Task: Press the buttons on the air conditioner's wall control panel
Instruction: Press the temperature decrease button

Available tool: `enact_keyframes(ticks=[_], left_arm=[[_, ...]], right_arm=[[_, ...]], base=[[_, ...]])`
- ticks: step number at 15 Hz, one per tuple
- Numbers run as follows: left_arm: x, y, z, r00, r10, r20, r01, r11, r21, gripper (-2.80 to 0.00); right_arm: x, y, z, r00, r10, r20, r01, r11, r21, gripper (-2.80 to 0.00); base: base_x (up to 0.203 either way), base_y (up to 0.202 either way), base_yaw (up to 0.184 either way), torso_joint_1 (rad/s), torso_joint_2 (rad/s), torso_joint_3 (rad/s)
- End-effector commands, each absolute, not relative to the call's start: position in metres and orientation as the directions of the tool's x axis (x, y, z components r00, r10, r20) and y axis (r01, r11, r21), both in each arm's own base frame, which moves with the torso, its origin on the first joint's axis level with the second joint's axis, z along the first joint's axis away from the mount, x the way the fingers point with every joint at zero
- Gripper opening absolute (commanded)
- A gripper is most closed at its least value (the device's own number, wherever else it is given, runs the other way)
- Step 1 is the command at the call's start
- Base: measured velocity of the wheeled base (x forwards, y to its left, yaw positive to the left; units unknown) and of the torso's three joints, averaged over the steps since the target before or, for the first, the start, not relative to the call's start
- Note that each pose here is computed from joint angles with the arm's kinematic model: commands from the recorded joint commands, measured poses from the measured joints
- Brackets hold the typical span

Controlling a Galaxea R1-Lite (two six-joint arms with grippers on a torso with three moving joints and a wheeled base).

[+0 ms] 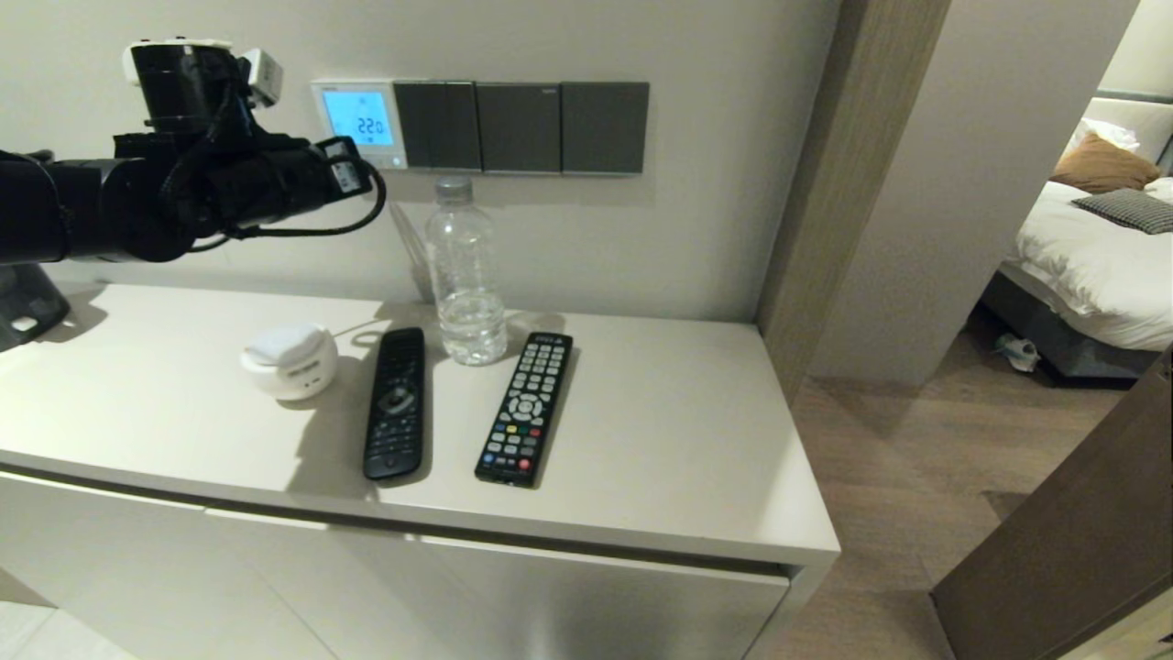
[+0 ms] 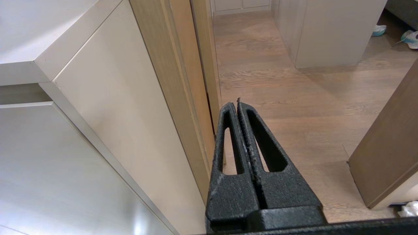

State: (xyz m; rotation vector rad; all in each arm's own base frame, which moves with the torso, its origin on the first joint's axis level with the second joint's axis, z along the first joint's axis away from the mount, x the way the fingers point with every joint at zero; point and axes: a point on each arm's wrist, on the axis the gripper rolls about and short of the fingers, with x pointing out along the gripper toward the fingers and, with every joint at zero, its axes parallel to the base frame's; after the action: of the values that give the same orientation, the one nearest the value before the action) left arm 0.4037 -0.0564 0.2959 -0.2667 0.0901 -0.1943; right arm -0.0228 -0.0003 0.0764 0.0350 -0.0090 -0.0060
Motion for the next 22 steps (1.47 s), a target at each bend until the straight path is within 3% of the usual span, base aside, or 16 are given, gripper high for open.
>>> enact_keyframes(ticks=[1,22], left_arm=[[0.4016,-0.0581,0.2965,0.976,-0.207,-0.064,0.183,0.945,-0.272,-2.8],[0.4025,-0.0604,0.2997,0.976,-0.212,-0.05,0.191,0.943,-0.271,-2.8]], right_arm=[[-0.0226,-0.0003,0.076,1.0,-0.006,0.006,0.006,0.999,0.035,-2.8],[-0.0226,-0.0003,0.076,1.0,-0.006,0.006,0.006,0.999,0.035,-2.8]], base=[[0.0,0.0,0.0,0.0,0.0,0.0],[0.0,0.0,0.0,0.0,0.0,0.0]])
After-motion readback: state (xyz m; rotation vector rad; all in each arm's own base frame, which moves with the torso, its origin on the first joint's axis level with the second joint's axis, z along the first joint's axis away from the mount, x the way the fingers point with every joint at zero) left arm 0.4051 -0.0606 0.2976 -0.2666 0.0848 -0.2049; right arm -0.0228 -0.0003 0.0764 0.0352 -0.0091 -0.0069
